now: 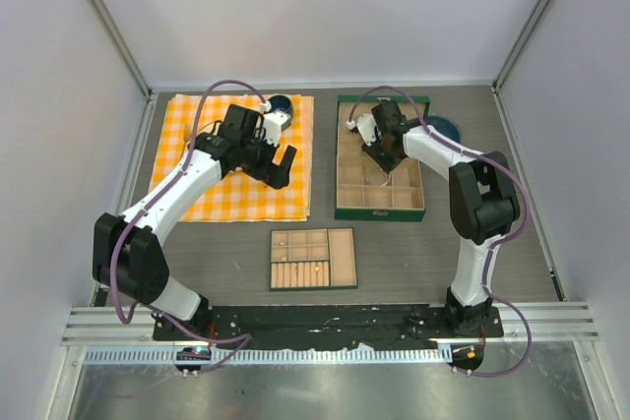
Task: Organize the mixed jewelry
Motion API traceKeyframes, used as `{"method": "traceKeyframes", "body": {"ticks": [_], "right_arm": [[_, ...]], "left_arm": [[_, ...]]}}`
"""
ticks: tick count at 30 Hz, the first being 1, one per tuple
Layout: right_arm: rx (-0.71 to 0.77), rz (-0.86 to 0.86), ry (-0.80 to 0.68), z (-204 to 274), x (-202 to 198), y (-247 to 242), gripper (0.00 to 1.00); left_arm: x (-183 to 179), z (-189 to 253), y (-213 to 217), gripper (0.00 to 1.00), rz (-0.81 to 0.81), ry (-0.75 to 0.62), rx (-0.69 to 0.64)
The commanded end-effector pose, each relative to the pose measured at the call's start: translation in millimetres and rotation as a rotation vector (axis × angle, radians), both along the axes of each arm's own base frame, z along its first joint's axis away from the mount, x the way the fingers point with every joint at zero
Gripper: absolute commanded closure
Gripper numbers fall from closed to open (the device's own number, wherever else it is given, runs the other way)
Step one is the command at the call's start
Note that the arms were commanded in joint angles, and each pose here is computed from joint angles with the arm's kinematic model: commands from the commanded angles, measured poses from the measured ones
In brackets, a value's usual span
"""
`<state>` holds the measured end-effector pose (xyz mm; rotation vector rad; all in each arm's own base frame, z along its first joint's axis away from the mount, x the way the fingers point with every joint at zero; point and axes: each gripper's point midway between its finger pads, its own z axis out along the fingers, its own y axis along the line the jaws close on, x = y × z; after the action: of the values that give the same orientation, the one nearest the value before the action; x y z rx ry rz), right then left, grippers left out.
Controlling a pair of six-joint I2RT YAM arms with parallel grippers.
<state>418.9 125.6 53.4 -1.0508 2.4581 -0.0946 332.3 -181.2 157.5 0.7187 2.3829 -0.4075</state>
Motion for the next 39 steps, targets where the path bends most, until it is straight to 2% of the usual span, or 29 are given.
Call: {"method": "traceKeyframes", "body": {"ticks": [1, 8, 14, 23, 39], "right_arm": [[0.044, -0.034, -0.130, 43, 23, 5, 0.71], [0.079, -0.019, -0.140, 54, 20, 12, 0.59], [0.065, -0.011, -0.143, 56, 16, 14, 0.55], [0.062, 0.001, -0.141, 63, 3, 11, 0.55], [0.017, 0.002, -0.076, 29, -31, -2, 0.57]], "left_arm": [[-1, 14, -1, 0.00, -0.003, -0.033, -0.036], [-1, 14, -2, 0.00, -0.007, -0.030, -0.042], [-2, 16, -3, 0.00, -0.008, -0.032, -0.048], [-5, 16, -1, 0.00, -0.009, -0.032, -0.045], [-7, 17, -2, 0.00, -0.011, -0.033, -0.054]]}}
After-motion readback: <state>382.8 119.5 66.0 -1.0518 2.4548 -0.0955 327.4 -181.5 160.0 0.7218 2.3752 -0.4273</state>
